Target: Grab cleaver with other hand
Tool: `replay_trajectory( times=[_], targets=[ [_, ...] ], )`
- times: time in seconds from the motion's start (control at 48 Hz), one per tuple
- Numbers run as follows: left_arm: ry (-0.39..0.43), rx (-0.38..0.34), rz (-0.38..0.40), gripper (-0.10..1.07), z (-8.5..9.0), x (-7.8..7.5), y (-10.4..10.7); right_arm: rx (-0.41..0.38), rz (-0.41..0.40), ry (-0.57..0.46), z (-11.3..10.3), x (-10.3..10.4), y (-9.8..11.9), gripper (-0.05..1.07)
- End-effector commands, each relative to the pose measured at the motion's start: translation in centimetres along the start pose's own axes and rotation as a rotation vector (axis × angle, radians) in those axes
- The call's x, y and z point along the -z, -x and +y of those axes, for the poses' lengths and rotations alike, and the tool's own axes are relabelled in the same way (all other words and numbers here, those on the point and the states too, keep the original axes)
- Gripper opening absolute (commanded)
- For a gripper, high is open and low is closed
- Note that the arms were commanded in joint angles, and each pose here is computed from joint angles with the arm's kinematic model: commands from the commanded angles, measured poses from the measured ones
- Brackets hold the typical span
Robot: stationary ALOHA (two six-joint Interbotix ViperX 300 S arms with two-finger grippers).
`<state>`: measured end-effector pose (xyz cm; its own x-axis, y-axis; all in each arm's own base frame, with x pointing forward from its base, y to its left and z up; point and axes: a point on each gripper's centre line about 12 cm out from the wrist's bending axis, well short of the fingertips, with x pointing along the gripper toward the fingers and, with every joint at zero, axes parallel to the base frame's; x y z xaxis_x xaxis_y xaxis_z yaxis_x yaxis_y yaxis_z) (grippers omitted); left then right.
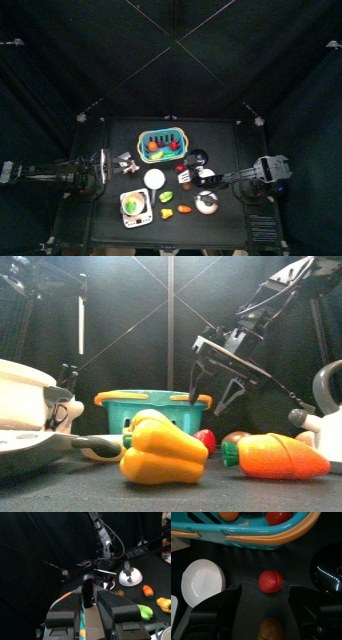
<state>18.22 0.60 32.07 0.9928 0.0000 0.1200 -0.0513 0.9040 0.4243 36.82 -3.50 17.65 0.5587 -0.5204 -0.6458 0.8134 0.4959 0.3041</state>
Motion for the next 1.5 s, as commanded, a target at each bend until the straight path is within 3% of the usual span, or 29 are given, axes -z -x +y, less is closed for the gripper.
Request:
replay_trajectory(
  times=[0.0, 0.167, 0.292, 0.417, 0.479, 0.562, 0.75, 0.896, 1.042, 1.188, 1.479],
  targets=[
    [0.007, 0.018, -0.087, 0.62, -0.4, -0.6, -0.2, -0.114, -0.047, 0.026, 1.4, -1.8, 1.8, 0.96],
    [0.036, 0.091, -0.249, 0.62, -2.1, 0.0, -1.2, -0.347, -0.099, 0.169, 3.8, -3.6, 3.9, 0.96],
    [0.045, 0.132, -0.334, 0.62, -2.7, -0.2, -2.6, -0.442, -0.129, 0.236, 4.3, -5.1, 5.0, 0.96],
    [-0.017, 0.166, -0.416, 0.62, -2.9, -1.0, -3.9, -0.522, -0.149, 0.234, 4.5, -7.0, 6.6, 0.95],
    [-0.038, 0.160, -0.415, 0.62, -2.9, -0.9, -4.7, -0.567, -0.171, 0.235, 4.4, -8.3, 7.8, 0.95],
    [-0.072, 0.153, -0.423, 0.62, -2.8, -1.0, -5.3, -0.601, -0.195, 0.232, 3.9, -9.5, 9.0, 0.95],
    [-0.153, 0.123, -0.550, 0.62, -2.6, -2.2, -5.2, -0.626, -0.243, 0.217, 2.1, -10.9, 11.2, 0.95],
    [-0.191, 0.092, -0.544, 0.62, -2.1, -1.8, -6.9, -0.699, -0.230, 0.235, 2.6, -11.5, 12.3, 0.95],
    [-0.198, 0.088, -0.577, 0.62, -1.9, -1.6, -8.7, -0.740, -0.204, 0.361, 3.7, -10.5, 11.7, 0.95],
    [-0.200, 0.103, -0.699, 0.62, -2.1, -1.9, -9.3, -0.782, -0.227, 0.458, 4.2, -10.9, 12.6, 0.95],
    [-0.193, 0.098, -0.821, 0.60, -1.9, 0.6, -12.0, -0.840, -0.264, 0.487, 3.7, -11.5, 15.2, 0.95]
  ],
)
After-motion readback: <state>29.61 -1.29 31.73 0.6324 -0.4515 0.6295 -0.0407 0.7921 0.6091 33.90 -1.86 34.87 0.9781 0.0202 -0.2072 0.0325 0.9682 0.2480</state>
